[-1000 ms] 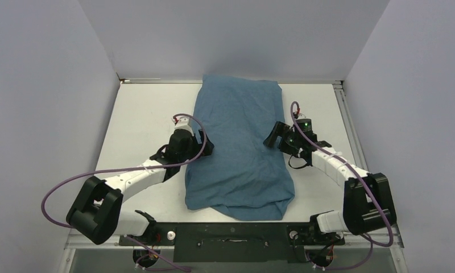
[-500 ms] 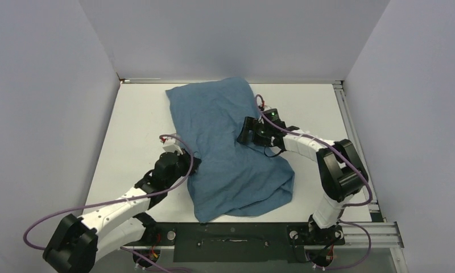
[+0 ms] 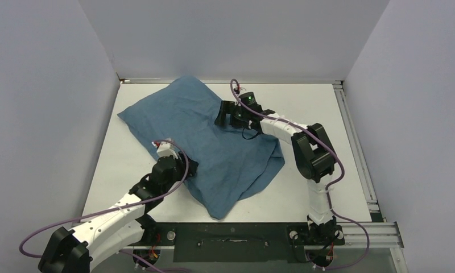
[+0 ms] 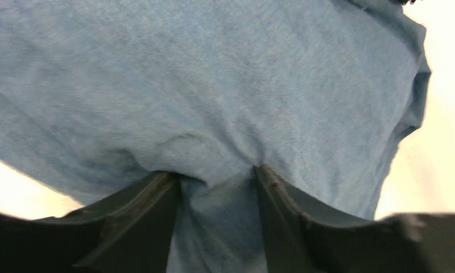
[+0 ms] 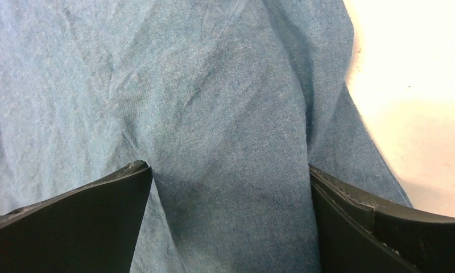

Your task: Remove the pillowcase from the pillow

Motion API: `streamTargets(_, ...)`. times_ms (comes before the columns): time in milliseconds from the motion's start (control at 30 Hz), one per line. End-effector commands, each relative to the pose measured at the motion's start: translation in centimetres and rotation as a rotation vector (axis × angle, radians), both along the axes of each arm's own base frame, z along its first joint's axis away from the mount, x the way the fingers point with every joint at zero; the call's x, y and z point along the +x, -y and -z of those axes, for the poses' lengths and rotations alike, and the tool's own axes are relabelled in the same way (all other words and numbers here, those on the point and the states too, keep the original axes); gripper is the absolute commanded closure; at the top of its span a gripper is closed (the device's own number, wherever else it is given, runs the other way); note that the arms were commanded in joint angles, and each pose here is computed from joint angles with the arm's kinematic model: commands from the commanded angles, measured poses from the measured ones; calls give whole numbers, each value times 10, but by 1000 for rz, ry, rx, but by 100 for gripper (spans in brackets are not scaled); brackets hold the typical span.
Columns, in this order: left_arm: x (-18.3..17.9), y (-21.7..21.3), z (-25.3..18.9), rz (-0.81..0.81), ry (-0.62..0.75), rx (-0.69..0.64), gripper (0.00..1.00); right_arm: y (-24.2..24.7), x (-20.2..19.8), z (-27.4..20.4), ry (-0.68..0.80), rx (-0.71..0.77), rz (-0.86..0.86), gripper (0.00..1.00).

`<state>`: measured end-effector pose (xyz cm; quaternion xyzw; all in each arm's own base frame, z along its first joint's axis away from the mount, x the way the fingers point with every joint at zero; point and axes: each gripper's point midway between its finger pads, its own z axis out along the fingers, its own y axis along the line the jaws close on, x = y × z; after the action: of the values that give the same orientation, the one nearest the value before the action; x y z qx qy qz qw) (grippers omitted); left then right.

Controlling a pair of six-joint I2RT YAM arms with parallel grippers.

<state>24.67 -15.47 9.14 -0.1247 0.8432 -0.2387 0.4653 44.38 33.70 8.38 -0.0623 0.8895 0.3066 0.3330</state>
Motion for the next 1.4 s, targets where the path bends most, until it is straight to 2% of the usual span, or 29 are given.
streamTargets(0,10,2,-43,27,64,57,35,6,-9,-48,74,22,-9,1)
streamTargets(67,11,-3,-57,37,78,118,13,29,-17,-57,79,8,36,0)
streamTargets(100,12,-5,-69,34,89,134,7,45,-18,-60,77,7,67,0)
streamTargets(167,11,-8,-79,34,93,153,2,72,-27,-63,68,15,117,0)
streamTargets(333,9,10,-104,130,101,177,4,129,-56,-72,89,4,226,6)
streamTargets(567,5,43,-124,247,176,195,4,172,-95,-75,134,-56,312,8)
streamTargets(800,-6,96,-131,384,226,345,0,203,-114,-62,129,-127,394,8)
streamTargets(867,-16,123,-130,475,246,384,6,211,-119,-53,114,-139,418,8)
streamTargets(1100,-44,199,-90,715,213,503,12,238,-126,-30,99,-152,494,9)
streamTargets(1367,-47,225,-25,789,98,574,19,270,-126,-3,52,-118,583,10)
